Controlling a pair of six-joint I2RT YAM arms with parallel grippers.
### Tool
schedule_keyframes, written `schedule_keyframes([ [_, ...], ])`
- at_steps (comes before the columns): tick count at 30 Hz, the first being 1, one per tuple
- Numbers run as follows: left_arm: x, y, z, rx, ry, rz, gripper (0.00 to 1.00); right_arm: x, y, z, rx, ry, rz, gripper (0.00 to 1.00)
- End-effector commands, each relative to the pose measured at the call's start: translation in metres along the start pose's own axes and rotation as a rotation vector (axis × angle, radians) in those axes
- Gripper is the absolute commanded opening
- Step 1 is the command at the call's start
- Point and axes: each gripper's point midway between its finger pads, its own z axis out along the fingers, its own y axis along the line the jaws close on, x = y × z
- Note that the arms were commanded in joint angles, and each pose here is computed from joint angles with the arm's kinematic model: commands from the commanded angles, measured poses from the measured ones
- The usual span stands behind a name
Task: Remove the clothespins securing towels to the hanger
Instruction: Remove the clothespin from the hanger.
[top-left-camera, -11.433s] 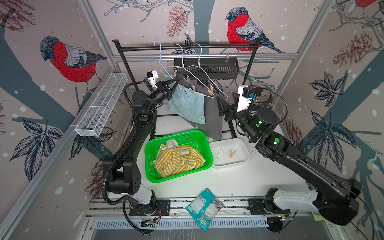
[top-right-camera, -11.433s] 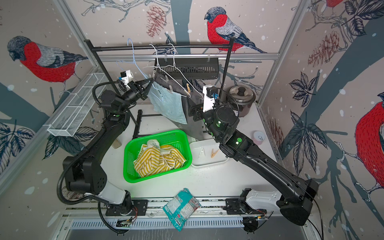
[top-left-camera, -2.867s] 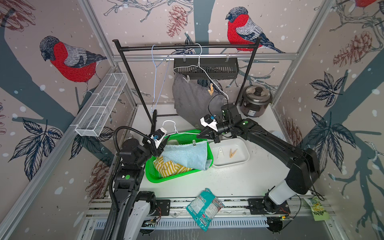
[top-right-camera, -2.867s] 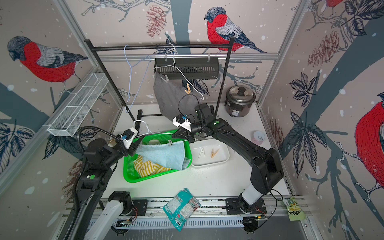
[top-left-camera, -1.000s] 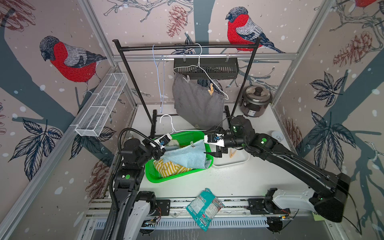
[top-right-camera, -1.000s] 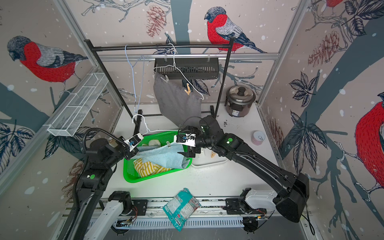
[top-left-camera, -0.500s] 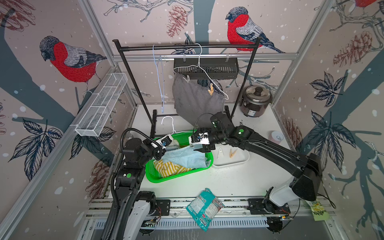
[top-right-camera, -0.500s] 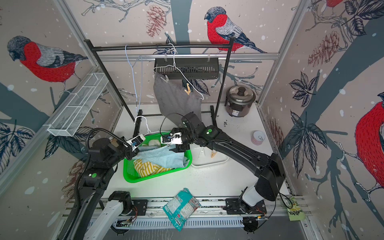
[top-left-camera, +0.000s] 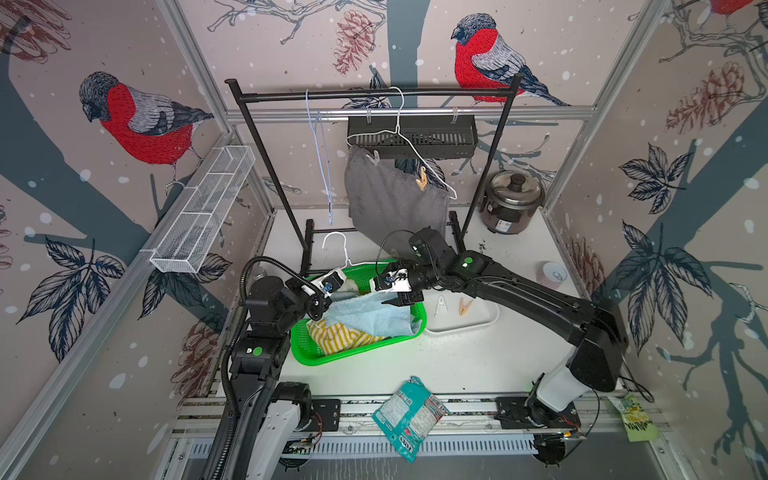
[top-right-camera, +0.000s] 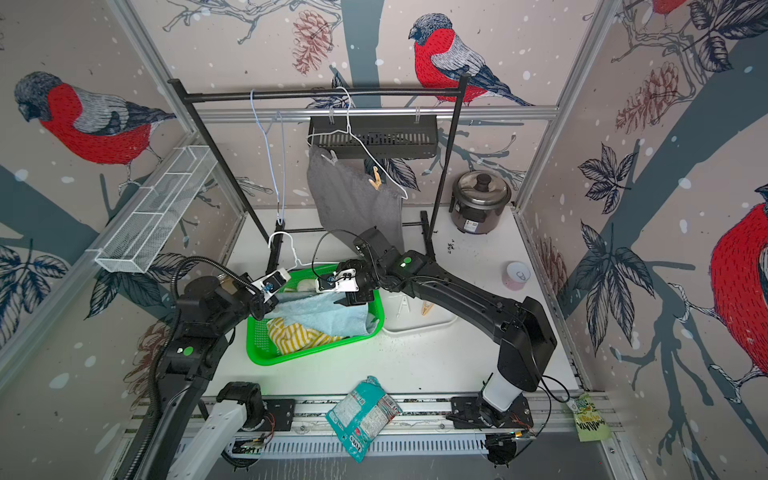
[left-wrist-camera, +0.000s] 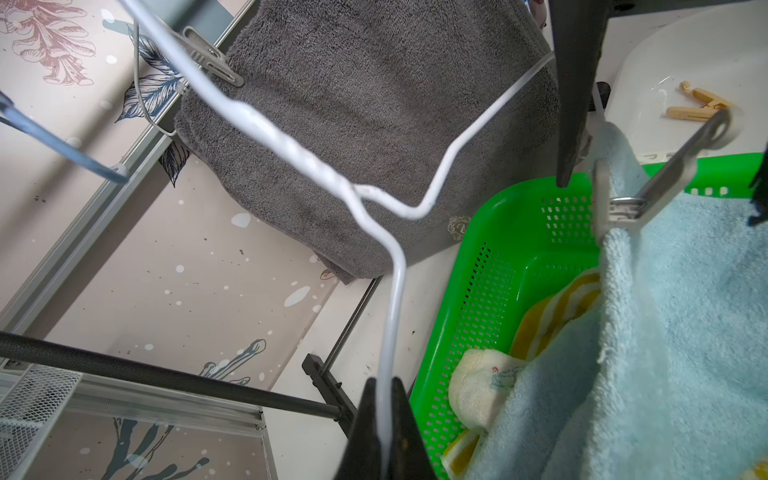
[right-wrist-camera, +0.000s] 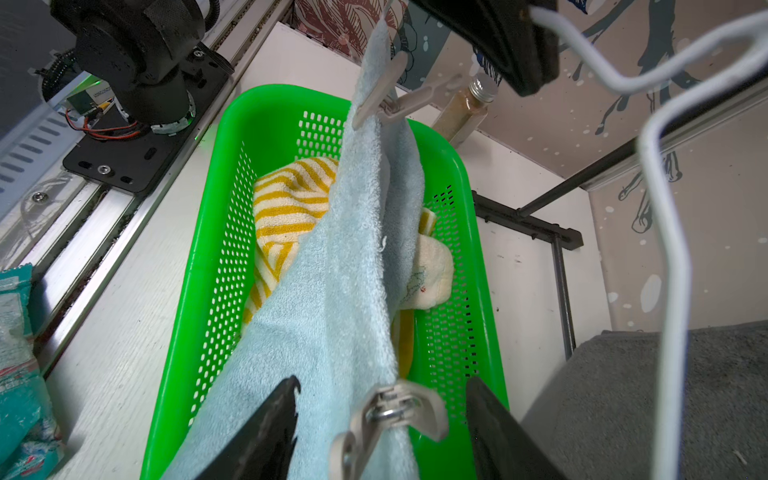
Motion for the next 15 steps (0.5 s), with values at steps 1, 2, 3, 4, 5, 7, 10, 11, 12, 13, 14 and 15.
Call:
schedule_keyframes([
  [1,-0.0085,0.0067,-0.0005,-0.025,-0.036,0.02,0.0,-0.0047,-0.0016,0.0006,0.002,-0.014,-0.011,0.63],
  [2,-0.0086,0.0066,-0.0005,-0.025,-0.036,0.02,0.0,-0.0038,-0.0022,0.0011,0.003,-0.012,-0.01,0.61],
  [3,-0.0087,0.0066,-0.0006,-0.024,-0.037,0.02,0.0,-0.004,-0.0022,0.0015,0.003,-0.012,-0.01,0.61],
  [4,-0.0087,0.0065,-0.0006,-0.024,-0.036,0.02,0.0,-0.004,-0.0025,0.0015,0.004,-0.013,-0.011,0.6],
  [5,-0.0085,0.0067,-0.0005,-0.025,-0.035,0.02,0.0,-0.0033,-0.0025,0.0021,0.003,-0.011,-0.011,0.59],
  [7,-0.0087,0.0067,-0.0006,-0.026,-0.036,0.021,0.0,-0.0032,-0.0025,0.0024,0.002,-0.01,-0.01,0.57],
  [10,-0.0082,0.0062,-0.0005,-0.025,-0.035,0.02,0.0,-0.0015,-0.0029,0.0025,0.006,-0.001,-0.007,0.53],
  [11,-0.0082,0.0064,-0.0004,-0.025,-0.034,0.02,0.0,-0.0013,-0.0032,0.0023,0.007,0.0,-0.008,0.51],
  [12,-0.0081,0.0061,-0.0004,-0.024,-0.035,0.02,0.0,-0.0008,-0.0035,0.0023,0.008,0.002,-0.005,0.5],
  [13,-0.0078,0.0061,-0.0002,-0.024,-0.033,0.019,0.0,-0.0006,-0.0039,0.0019,0.009,0.002,-0.005,0.48],
  [14,-0.0079,0.0063,-0.0002,-0.025,-0.033,0.02,0.0,-0.0008,-0.0034,0.0025,0.008,0.002,-0.005,0.46],
  [15,-0.0076,0.0063,-0.0002,-0.025,-0.032,0.019,0.0,-0.0002,-0.0033,0.0031,0.007,0.004,-0.005,0.45],
])
